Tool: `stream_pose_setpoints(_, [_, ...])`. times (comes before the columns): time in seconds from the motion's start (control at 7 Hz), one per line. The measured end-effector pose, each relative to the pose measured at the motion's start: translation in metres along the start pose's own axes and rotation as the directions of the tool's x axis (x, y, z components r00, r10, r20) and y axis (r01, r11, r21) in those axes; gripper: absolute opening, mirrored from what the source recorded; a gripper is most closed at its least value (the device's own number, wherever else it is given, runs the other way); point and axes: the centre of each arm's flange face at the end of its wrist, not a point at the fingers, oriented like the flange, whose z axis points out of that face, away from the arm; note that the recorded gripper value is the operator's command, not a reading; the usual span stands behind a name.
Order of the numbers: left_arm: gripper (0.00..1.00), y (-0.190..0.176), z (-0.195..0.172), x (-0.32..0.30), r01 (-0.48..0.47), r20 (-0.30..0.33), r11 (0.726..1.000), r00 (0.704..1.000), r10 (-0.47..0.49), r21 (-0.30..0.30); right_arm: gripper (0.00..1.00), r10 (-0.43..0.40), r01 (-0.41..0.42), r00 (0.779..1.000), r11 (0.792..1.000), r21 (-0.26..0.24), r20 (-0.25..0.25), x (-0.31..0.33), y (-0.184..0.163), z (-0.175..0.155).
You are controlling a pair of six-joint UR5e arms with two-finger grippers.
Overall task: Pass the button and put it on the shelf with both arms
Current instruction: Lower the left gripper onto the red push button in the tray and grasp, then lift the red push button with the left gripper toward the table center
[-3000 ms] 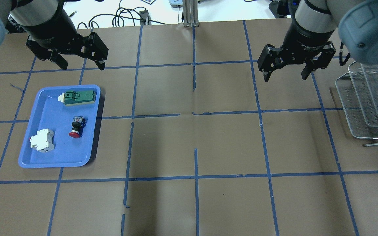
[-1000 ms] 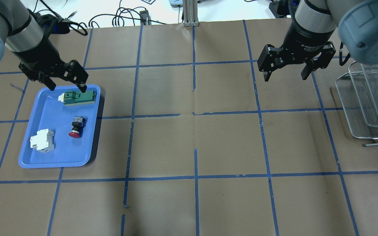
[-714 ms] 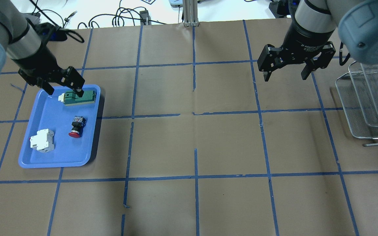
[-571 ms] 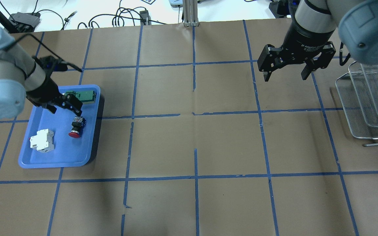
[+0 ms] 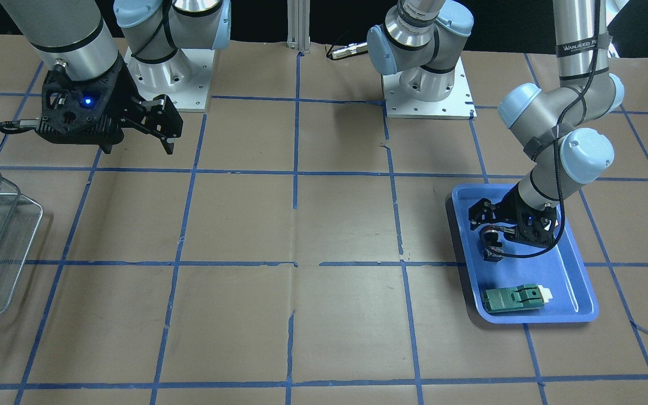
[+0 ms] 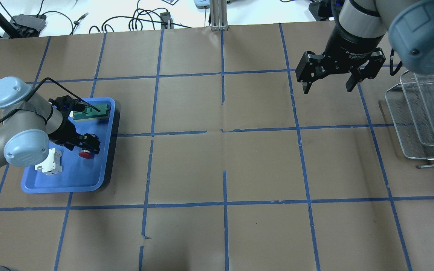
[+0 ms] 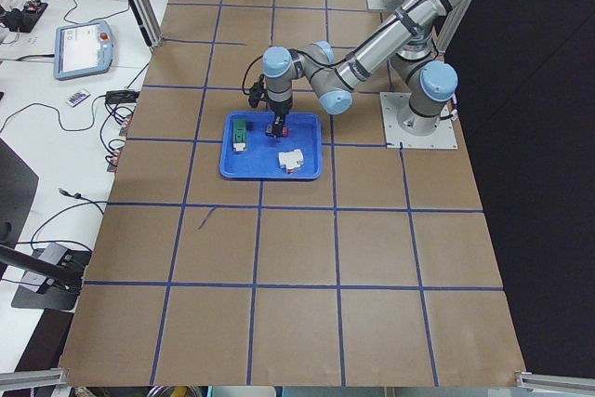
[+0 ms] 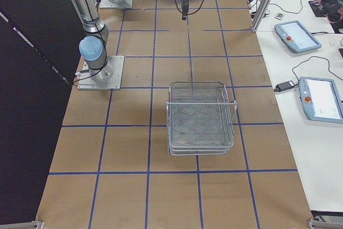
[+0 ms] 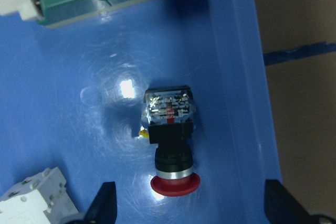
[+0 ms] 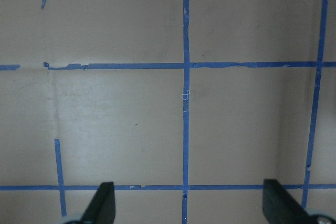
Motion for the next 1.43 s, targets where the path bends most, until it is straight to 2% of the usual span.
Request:
stream_pose_setpoints(0.29, [0.83, -0.003, 0.009, -0.003, 0.0, -0.003, 1.0, 1.0, 0.0, -0.002, 1.0, 0.0, 0.0, 1.0, 1.0, 0.0, 0.001, 0.0, 0.0, 0.0])
stream_pose_setpoints(0.43, [0.51, -0.004, 0.011, -0.004, -0.001, -0.005, 1.0, 1.0, 0.001, -0.003, 1.0, 0.0, 0.0, 1.0, 1.0, 0.0, 0.0, 0.0, 0.0, 0.0])
stream_pose_setpoints(0.57, [0.12, -0.005, 0.014, -0.005, -0.002, -0.006, 1.0, 1.0, 0.002, -0.004, 1.0, 0.0, 0.0, 1.0, 1.0, 0.0, 0.001, 0.0, 0.0, 0.0])
stream_pose_setpoints(0.71, [0.0, -0.005, 0.016, -0.004, -0.003, -0.008, 1.0, 1.0, 0.003, -0.006, 1.0, 0.0, 0.0, 1.0, 1.0, 0.0, 0.001, 0.0, 0.0, 0.0])
stream_pose_setpoints(1.14, [0.0, -0.008, 0.002, -0.003, -0.003, 0.0, 1.0, 1.0, 0.003, 0.01, 1.0, 0.0, 0.0, 1.0, 1.0, 0.0, 0.0, 0.0, 0.0, 0.0])
stream_pose_setpoints(1.29, [0.0, -0.015, -0.017, 0.003, 0.011, -0.026, 1.0, 1.0, -0.01, 0.021, 1.0, 0.0, 0.0, 1.0, 1.0, 0.0, 0.001, 0.0, 0.0, 0.0])
stream_pose_setpoints(1.43, [0.0, -0.028, -0.048, 0.021, 0.041, -0.091, 0.999, 0.995, -0.038, 0.027, 1.0, 0.0, 0.0, 1.0, 1.0, 0.0, 0.001, 0.0, 0.0, 0.0])
